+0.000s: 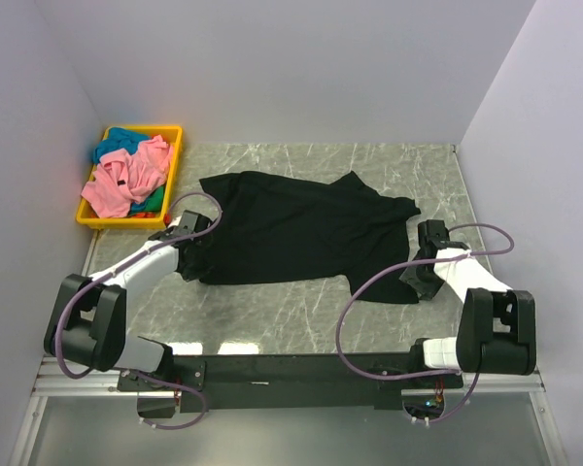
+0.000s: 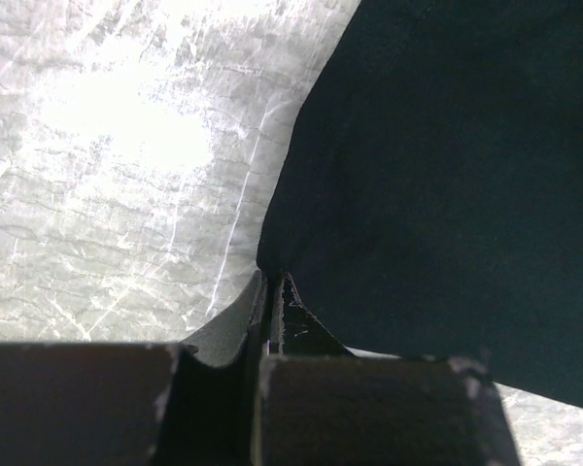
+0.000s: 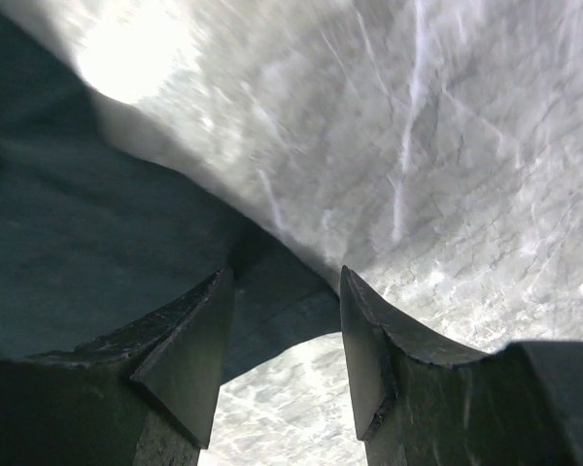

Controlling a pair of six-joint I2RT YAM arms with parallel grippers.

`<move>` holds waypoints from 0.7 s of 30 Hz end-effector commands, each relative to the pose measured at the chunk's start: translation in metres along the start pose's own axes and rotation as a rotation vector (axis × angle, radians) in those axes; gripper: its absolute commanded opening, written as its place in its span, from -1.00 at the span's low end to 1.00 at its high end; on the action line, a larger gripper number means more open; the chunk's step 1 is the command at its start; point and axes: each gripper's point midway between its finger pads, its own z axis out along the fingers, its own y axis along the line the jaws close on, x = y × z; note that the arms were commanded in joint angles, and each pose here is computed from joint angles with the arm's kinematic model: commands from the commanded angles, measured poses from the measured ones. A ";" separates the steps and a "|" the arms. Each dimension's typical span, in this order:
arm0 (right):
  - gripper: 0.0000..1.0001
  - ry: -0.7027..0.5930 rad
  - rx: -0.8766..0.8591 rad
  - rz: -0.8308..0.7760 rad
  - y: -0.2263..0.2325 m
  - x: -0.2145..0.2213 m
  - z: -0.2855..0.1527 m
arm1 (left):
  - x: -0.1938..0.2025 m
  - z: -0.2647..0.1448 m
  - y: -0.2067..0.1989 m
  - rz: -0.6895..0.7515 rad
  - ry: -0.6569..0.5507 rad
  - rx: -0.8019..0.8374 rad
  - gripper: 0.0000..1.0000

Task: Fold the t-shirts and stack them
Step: Flatten the tshirt out

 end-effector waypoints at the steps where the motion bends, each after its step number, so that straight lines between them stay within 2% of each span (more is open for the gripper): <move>1: 0.09 0.043 0.026 0.023 -0.007 0.012 0.007 | -0.011 -0.011 -0.008 0.012 -0.035 0.043 -0.99; 12: 0.03 0.097 0.012 0.028 -0.003 0.024 0.013 | -0.012 -0.013 -0.012 0.011 -0.036 0.066 -0.99; 15: -0.09 0.102 0.001 0.032 -0.003 0.026 0.013 | -0.012 -0.015 -0.011 0.011 -0.041 0.066 -0.99; 18: -0.33 0.105 -0.018 0.035 0.000 0.027 0.012 | -0.012 -0.015 -0.011 0.012 -0.039 0.066 -0.99; 19: -0.49 0.104 -0.027 0.034 0.003 0.026 0.012 | -0.012 -0.015 -0.012 0.013 -0.040 0.066 -0.99; 21: -0.65 0.112 -0.045 0.038 0.006 0.027 0.012 | -0.012 -0.014 -0.010 0.011 -0.039 0.058 -0.99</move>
